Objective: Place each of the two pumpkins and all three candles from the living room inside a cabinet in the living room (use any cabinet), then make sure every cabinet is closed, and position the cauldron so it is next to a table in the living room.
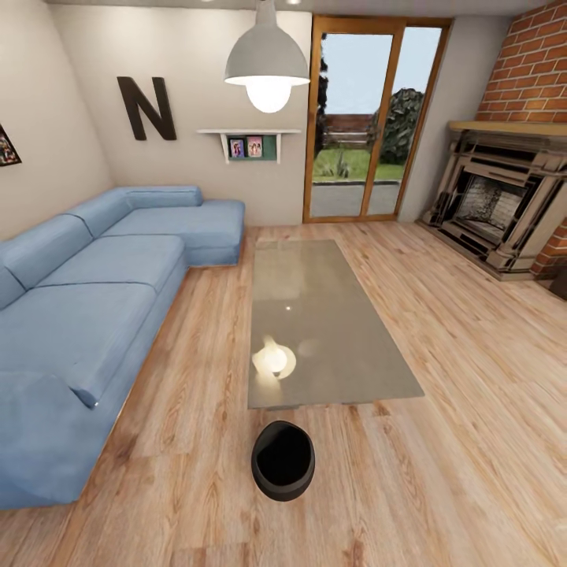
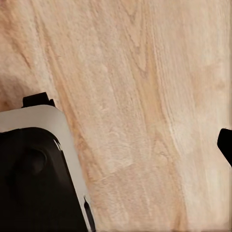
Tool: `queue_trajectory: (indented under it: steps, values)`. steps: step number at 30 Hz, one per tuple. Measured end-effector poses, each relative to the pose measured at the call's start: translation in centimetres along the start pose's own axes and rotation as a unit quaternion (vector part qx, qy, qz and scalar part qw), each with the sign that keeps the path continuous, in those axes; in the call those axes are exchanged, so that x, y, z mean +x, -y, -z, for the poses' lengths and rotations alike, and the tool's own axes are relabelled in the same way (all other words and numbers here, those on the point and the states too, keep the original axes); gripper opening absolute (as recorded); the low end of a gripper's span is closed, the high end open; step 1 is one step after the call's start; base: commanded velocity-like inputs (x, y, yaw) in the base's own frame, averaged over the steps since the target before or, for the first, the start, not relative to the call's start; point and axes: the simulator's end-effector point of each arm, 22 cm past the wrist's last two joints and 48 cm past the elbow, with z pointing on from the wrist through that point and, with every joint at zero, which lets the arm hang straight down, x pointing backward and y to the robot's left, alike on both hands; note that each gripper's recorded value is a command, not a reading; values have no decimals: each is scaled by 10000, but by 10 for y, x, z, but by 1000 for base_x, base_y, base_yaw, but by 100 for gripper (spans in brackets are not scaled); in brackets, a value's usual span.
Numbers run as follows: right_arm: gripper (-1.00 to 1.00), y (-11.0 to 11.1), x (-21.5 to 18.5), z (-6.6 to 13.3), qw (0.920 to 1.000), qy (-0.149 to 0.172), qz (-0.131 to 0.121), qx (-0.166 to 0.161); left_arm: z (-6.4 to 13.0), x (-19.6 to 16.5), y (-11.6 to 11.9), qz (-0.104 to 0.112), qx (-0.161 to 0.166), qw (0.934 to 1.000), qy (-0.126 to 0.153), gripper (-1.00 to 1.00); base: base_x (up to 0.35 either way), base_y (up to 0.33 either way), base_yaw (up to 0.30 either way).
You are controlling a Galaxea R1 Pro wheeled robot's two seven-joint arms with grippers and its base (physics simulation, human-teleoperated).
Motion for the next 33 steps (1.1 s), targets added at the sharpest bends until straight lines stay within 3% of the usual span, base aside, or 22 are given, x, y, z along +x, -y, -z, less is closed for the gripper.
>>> queue_trajectory:
  steps: [11,20,33]
  values:
    - [100,6,18,1,9998,-161,52,56,0,16,-5,-26,-31,10000,-83,100,0,0,0]
    - [100,3,24,3,9997,-226,53,36,2,23,10,-13,85,9999,-134,100,0,0,0]
    - [100,3,24,3,9997,-227,52,35,3,23,12,-13,96,9999,-137,100,0,0,0]
